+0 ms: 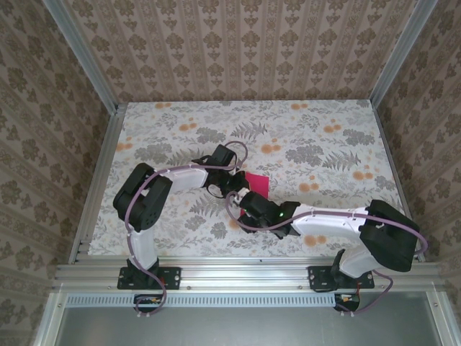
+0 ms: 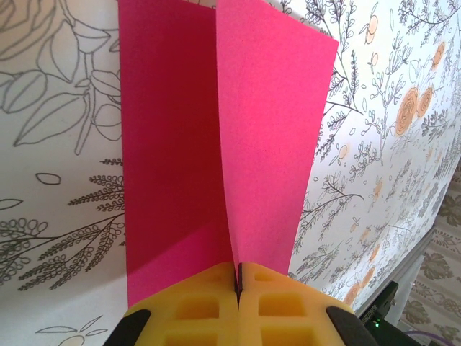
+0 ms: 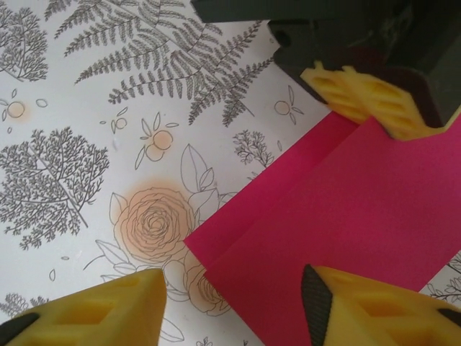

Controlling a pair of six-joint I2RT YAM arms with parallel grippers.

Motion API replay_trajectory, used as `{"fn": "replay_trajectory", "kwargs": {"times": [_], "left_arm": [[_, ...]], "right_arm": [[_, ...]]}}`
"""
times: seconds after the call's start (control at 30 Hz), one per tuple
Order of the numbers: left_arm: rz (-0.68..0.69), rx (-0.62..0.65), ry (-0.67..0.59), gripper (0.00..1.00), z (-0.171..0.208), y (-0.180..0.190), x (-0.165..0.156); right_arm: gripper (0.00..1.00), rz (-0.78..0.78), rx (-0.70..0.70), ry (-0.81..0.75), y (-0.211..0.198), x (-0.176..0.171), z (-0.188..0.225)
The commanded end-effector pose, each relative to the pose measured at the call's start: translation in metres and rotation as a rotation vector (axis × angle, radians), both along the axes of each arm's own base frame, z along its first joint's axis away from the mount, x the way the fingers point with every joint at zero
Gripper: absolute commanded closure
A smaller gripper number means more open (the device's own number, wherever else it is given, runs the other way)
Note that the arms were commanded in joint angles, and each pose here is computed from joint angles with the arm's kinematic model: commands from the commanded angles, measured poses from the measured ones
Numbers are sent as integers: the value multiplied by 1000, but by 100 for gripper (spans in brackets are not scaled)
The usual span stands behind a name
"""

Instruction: Fold a paper plane with a square sheet of paper (pick it up from the middle)

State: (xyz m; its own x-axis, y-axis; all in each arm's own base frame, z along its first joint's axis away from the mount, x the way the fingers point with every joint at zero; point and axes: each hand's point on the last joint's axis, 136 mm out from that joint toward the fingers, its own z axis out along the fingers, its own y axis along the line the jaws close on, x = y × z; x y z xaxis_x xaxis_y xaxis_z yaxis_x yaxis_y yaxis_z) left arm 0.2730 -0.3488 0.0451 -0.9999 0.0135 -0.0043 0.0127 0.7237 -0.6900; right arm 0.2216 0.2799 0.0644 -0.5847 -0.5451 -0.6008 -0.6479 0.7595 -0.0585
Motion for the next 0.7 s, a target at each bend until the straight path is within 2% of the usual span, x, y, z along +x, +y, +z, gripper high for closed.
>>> {"fn": "replay_trajectory", "kwargs": {"times": [0.0,0.33,0.47,0.57,0.67], "left_arm": [[-15,-4,-8,100,8,-1,0],[-16,-4,-10,100,9,-1,0],[-17,-6,-8,100,10,-1,-1],[-18,-7,-11,100,11,-2,0],[-16,-10,-14,100,13,-2,1]], "right_arm": [[51,-36,-34,-31,-3,9,6],[77,-59,-41,-15,-6,8,10],[81,-79,-11,14,-6,8,14],[88,-85,39,47,-4,7,18],[86,-93,67,77,-4,8,20]]}}
